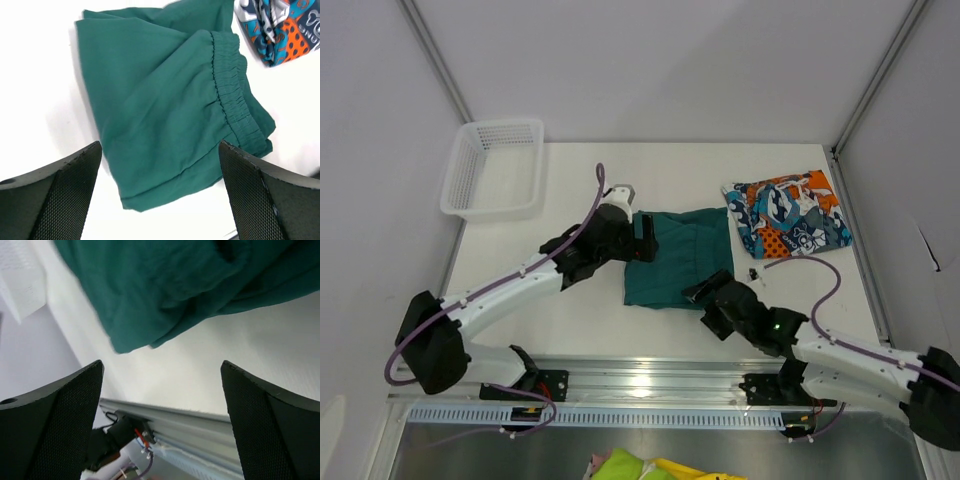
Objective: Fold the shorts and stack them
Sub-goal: Fold the shorts
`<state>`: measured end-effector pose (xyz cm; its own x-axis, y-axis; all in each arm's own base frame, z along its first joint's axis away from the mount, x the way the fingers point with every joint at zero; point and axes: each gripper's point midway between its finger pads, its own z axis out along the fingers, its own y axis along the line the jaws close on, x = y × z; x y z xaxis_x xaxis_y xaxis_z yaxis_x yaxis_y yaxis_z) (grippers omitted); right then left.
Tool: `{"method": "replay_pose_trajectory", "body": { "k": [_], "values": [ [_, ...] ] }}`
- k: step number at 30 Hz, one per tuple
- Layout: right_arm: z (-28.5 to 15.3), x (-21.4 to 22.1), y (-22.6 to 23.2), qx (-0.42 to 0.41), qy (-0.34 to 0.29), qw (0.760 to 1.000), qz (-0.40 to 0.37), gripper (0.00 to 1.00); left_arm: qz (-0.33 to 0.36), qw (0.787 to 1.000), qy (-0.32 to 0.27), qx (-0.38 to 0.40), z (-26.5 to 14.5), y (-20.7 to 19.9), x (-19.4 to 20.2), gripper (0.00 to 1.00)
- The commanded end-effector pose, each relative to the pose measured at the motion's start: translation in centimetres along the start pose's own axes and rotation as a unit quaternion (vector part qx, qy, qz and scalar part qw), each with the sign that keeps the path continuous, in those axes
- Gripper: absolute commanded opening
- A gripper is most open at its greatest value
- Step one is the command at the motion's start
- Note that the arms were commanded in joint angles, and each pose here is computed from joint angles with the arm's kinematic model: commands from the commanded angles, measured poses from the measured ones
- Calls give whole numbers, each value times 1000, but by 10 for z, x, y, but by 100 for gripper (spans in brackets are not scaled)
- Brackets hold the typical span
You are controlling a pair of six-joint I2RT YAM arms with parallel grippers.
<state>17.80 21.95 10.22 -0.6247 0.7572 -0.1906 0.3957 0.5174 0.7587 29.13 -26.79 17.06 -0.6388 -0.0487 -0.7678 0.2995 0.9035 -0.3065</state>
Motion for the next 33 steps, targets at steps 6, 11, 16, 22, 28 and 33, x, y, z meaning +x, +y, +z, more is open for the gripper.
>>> {"method": "replay_pose_trajectory", "body": {
  "k": [6, 11, 16, 22, 28, 33],
  "values": [
    [37, 13, 10, -56, -68, 987, 135, 99, -41, 997, -52, -29, -54, 23, -20, 99],
    [59, 16, 8, -53, -86, 982, 159, 98, -45, 996, -64, -38, -74, 31, -25, 99],
    [81, 26, 1, -41, -82, 977, 193, 92, -40, 995, -70, -56, -83, 42, -24, 99],
    [97, 29, -13, -31, -112, 971, 210, 74, -41, 994, -76, -61, -90, 51, -22, 99],
    [100, 20, -16, -37, -144, 969, 197, 26, -39, 994, -75, -70, -90, 57, -20, 99],
    [105, 31, 15, -25, -130, 985, 111, 0, -44, 993, -73, -83, -89, 66, -19, 99]
  ]
}}
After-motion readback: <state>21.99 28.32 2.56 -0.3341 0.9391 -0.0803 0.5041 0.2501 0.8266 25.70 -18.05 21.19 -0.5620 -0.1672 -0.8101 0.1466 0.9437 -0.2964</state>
